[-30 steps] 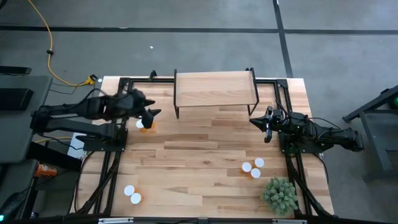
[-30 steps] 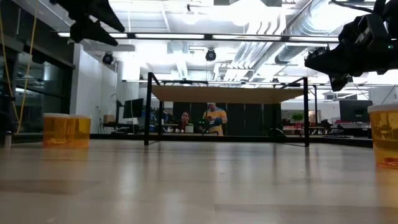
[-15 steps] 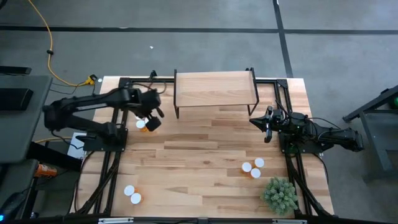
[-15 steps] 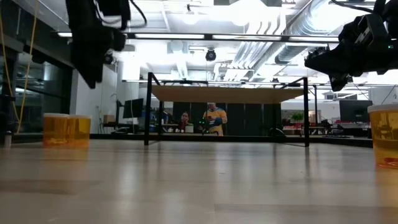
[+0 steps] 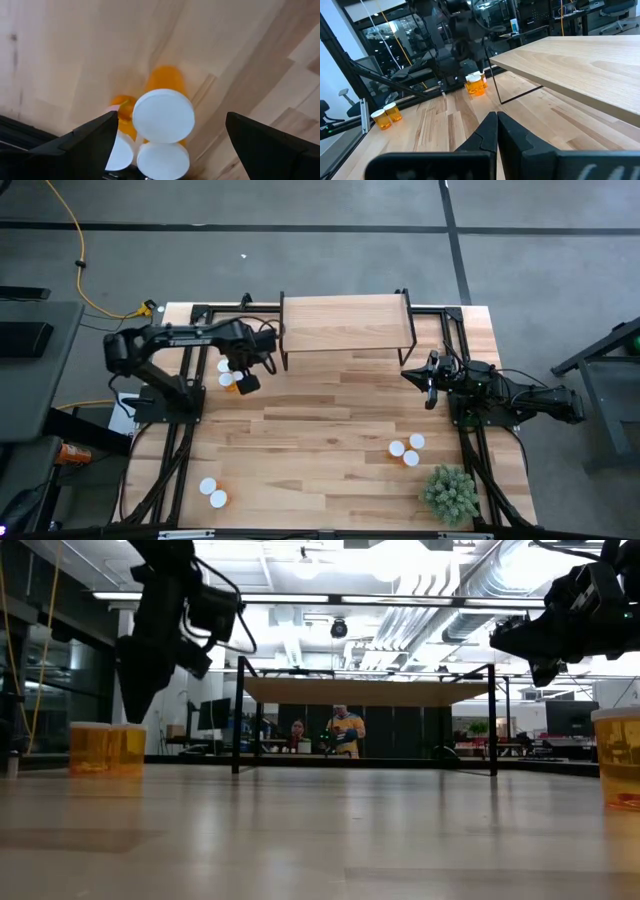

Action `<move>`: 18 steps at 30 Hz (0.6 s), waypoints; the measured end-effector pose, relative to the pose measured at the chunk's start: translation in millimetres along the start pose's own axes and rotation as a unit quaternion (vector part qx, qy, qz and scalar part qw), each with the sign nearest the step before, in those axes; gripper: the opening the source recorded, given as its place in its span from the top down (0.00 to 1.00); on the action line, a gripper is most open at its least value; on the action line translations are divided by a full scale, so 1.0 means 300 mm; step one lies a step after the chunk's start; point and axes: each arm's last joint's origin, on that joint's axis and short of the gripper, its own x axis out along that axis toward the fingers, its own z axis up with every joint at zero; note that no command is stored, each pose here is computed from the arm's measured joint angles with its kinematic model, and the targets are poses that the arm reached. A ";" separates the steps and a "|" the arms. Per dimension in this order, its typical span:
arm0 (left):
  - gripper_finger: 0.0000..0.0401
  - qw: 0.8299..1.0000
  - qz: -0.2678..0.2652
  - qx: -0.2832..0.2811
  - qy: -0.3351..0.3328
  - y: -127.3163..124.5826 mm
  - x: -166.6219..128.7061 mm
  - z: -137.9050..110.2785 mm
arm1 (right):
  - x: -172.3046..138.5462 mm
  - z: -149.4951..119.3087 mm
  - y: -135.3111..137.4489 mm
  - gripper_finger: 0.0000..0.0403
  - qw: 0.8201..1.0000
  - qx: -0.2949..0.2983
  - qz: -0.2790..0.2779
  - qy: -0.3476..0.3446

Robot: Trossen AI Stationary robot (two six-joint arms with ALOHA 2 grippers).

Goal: Pick and place medicine bottles onto shelf by color
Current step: Put the orange pill bottle on the shelf

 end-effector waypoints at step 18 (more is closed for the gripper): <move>0.24 0.998 0.034 -0.003 0.054 -0.002 0.077 0.044 | 0.000 0.000 0.000 1.00 1.000 0.000 0.000 0.000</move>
